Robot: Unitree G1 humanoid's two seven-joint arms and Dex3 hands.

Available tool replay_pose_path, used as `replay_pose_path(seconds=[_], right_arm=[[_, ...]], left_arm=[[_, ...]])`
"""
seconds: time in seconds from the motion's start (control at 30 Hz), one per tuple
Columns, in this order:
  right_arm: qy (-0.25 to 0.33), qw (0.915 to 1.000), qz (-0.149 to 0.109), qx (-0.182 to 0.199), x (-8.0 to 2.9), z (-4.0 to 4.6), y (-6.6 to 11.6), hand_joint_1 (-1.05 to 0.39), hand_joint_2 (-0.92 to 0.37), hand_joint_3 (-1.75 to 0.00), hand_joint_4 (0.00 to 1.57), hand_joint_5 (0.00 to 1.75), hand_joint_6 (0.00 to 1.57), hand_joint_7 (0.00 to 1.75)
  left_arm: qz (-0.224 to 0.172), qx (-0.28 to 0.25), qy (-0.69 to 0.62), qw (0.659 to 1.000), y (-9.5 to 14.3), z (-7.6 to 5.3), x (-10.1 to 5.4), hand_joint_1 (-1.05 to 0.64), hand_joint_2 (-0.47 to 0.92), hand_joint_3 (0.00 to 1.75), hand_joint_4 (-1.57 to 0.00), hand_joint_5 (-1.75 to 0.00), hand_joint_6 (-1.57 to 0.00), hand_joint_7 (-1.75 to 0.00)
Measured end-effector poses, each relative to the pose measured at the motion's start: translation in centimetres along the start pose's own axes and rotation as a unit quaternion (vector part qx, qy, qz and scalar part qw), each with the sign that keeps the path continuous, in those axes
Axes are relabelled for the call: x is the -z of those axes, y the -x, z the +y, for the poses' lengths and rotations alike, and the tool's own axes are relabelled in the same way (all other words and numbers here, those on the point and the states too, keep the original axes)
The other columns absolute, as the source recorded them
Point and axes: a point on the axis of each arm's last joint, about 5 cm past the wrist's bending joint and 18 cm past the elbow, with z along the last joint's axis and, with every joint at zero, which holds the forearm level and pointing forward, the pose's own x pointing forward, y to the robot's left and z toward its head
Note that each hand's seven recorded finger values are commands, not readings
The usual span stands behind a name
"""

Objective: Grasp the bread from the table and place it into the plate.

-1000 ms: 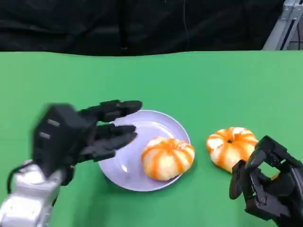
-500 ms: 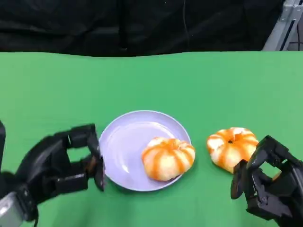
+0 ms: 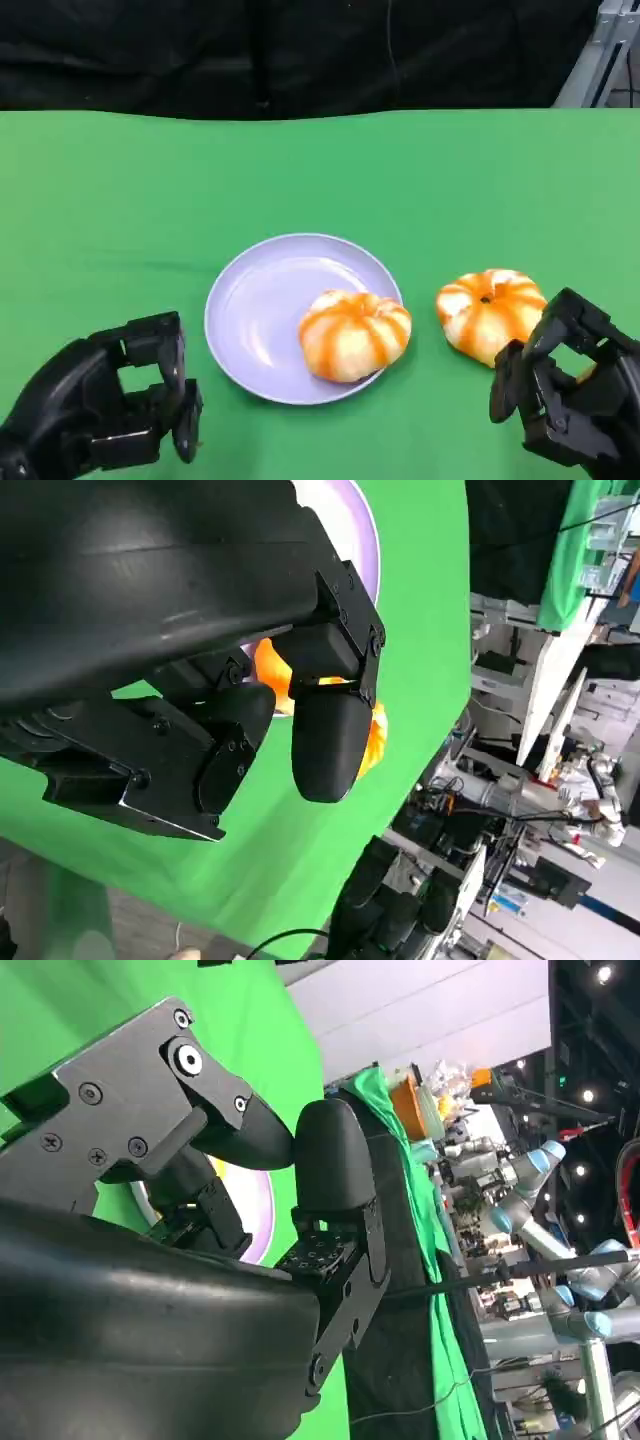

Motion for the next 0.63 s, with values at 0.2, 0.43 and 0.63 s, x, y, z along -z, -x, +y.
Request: replay_pose_path(seconds=[0.2, 0.43, 0.63], right_arm=[[0.000, 1.0000, 0.001, -0.008, 0.05, -0.11, 0.02, -0.15, -0.44, -1.31, 0.87, 1.75, 0.70, 1.62], [0.000, 1.0000, 0.001, -0.004, -0.05, -0.02, 0.01, -0.14, -0.44, -1.30, 0.87, 1.75, 0.70, 1.63], [0.001, 1.0000, -0.005, -0.004, 0.04, 0.02, 0.08, -0.16, -0.46, -1.29, 0.89, 1.75, 0.71, 1.64]], left_arm=[[-0.005, 0.002, -0.003, 1.000, 0.00, 0.13, 0.14, 0.02, 0.64, 1.28, -0.87, -1.75, -0.72, -1.75], [-0.012, 0.015, -0.008, 1.000, -0.08, 0.07, 0.18, 0.02, 0.64, 1.28, -0.88, -1.75, -0.73, -1.75], [-0.021, 0.011, -0.012, 1.000, 0.13, 0.23, 0.36, 0.03, 0.63, 1.28, -0.89, -1.75, -0.74, -1.75]])
